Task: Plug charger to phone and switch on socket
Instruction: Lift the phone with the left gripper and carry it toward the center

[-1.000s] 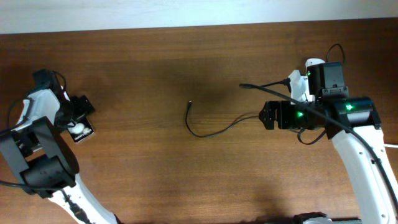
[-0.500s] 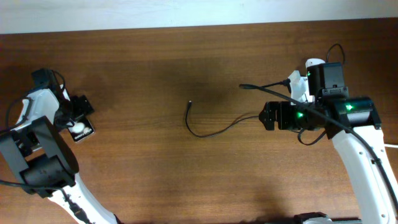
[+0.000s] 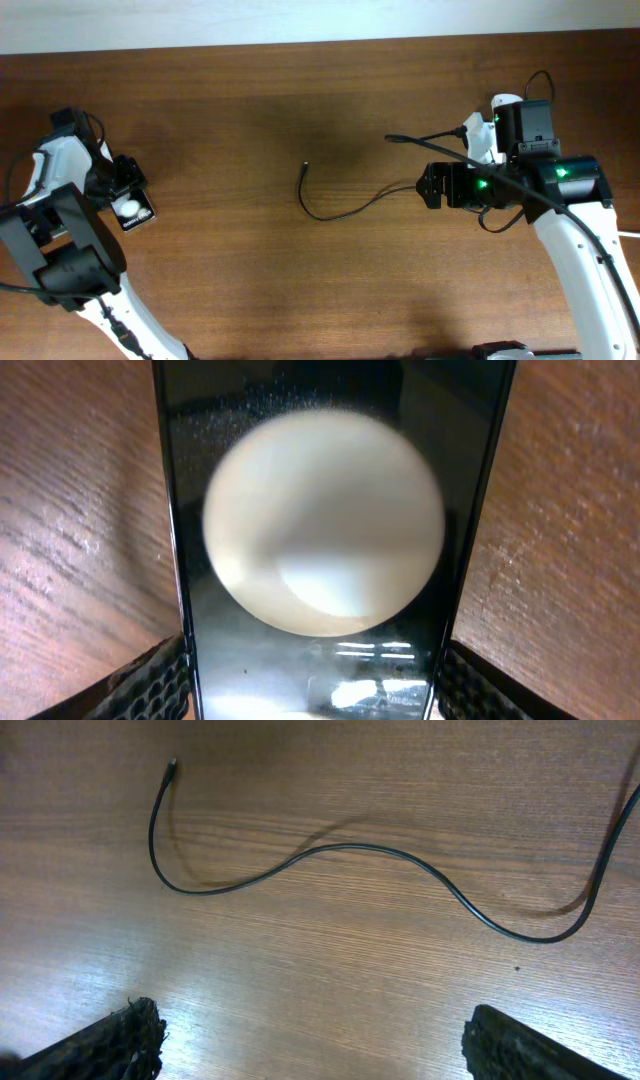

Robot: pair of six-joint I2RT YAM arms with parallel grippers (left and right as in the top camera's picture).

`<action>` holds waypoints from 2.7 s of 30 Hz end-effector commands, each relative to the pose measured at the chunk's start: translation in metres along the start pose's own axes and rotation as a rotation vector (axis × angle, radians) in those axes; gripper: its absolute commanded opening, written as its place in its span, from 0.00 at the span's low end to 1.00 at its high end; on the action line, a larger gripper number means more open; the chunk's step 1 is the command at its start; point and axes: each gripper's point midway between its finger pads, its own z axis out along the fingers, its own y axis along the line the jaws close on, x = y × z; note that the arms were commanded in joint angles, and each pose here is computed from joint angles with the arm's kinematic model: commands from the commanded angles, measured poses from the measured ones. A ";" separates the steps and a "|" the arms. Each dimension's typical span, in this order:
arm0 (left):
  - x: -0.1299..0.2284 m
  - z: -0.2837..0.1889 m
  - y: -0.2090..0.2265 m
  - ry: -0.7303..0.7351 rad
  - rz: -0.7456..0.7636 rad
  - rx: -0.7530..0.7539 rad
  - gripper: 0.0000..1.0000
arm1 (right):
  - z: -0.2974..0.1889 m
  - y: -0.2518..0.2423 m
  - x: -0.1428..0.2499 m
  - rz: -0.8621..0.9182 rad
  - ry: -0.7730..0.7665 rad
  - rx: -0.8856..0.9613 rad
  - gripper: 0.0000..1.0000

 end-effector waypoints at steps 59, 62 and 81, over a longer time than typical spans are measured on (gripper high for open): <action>0.109 -0.152 -0.289 0.219 0.357 0.522 0.55 | 0.003 0.003 -0.008 -0.017 -0.006 -0.008 0.99; 0.116 -0.152 -0.284 0.256 0.349 0.502 0.51 | 0.003 0.003 -0.007 -0.017 -0.005 -0.008 0.99; 0.136 -0.165 -0.290 0.442 0.054 0.530 0.46 | 0.003 0.003 -0.007 -0.017 -0.005 -0.008 0.98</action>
